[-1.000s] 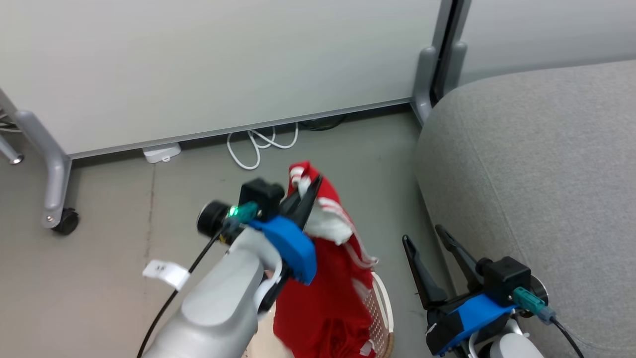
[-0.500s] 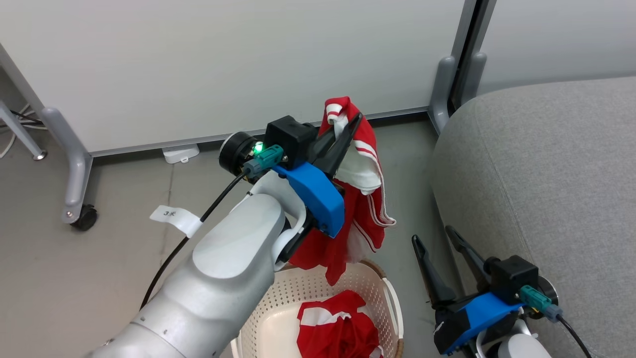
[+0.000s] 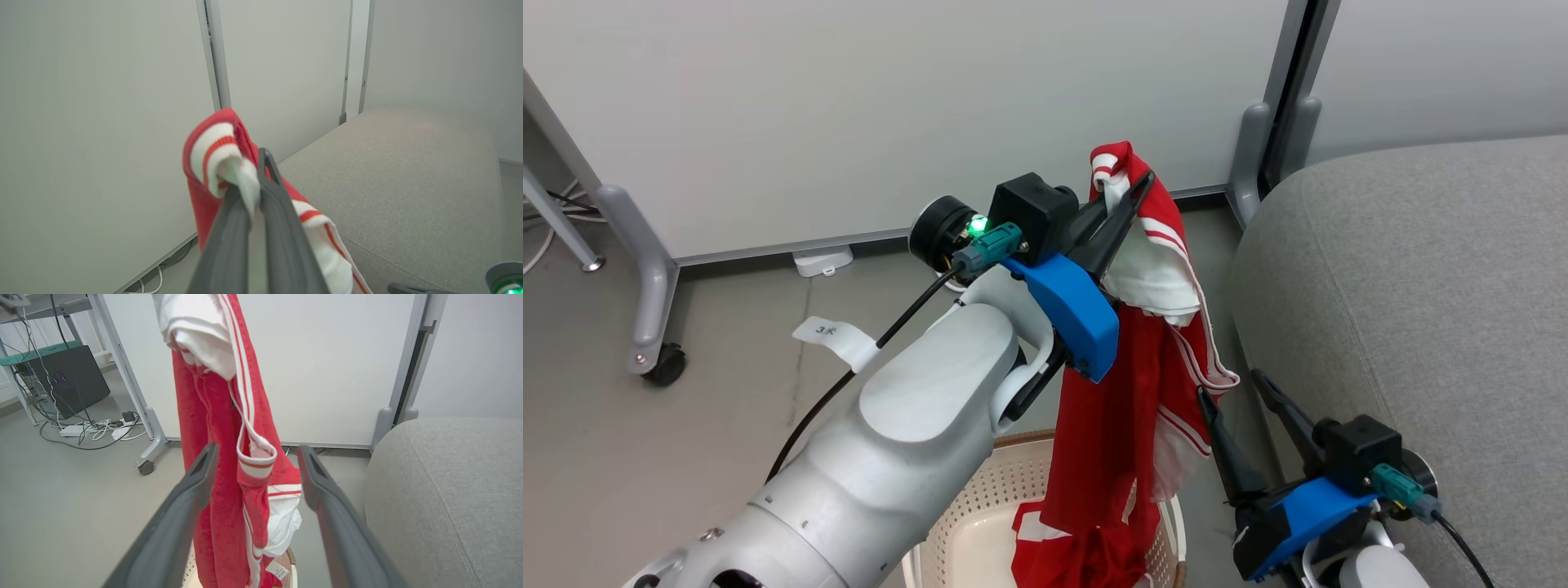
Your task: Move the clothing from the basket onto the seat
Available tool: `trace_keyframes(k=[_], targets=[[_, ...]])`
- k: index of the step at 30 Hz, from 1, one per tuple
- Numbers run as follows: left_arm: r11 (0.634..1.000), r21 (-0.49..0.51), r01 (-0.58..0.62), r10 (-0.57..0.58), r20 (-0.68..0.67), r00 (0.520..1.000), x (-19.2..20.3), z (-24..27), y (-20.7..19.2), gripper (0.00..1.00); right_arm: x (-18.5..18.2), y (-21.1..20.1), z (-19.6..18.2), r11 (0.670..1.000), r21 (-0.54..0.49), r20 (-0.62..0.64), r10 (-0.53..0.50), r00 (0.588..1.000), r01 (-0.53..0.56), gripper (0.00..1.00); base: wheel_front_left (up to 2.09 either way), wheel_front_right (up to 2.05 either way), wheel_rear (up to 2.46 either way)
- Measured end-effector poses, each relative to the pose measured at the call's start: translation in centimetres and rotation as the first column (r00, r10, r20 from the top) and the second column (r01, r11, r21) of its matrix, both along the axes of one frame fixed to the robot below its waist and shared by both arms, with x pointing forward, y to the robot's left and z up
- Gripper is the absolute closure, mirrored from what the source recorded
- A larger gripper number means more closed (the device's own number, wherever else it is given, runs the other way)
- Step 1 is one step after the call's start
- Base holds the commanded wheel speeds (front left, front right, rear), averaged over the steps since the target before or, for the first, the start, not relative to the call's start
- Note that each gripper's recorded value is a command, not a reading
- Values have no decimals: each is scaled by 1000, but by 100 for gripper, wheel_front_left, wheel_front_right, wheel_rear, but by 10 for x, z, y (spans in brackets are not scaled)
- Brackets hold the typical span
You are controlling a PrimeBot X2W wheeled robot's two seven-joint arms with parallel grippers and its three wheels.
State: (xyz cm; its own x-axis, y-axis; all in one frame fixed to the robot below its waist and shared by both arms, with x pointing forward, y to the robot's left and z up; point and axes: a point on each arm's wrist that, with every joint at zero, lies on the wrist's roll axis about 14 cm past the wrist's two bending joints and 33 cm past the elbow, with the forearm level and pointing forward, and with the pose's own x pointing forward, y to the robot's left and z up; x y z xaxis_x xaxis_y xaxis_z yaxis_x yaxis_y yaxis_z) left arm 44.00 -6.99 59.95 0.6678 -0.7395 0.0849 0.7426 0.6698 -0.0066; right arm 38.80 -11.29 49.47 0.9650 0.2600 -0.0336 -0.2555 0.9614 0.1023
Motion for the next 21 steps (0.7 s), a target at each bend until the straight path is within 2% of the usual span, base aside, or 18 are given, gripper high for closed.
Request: trace_keyframes(k=[21], targets=[[997,6,82,-82,-6,997,-13,-1,-23,100,50,21,-2,991,-103,-112,79,991,-91,0,0,0,0]])
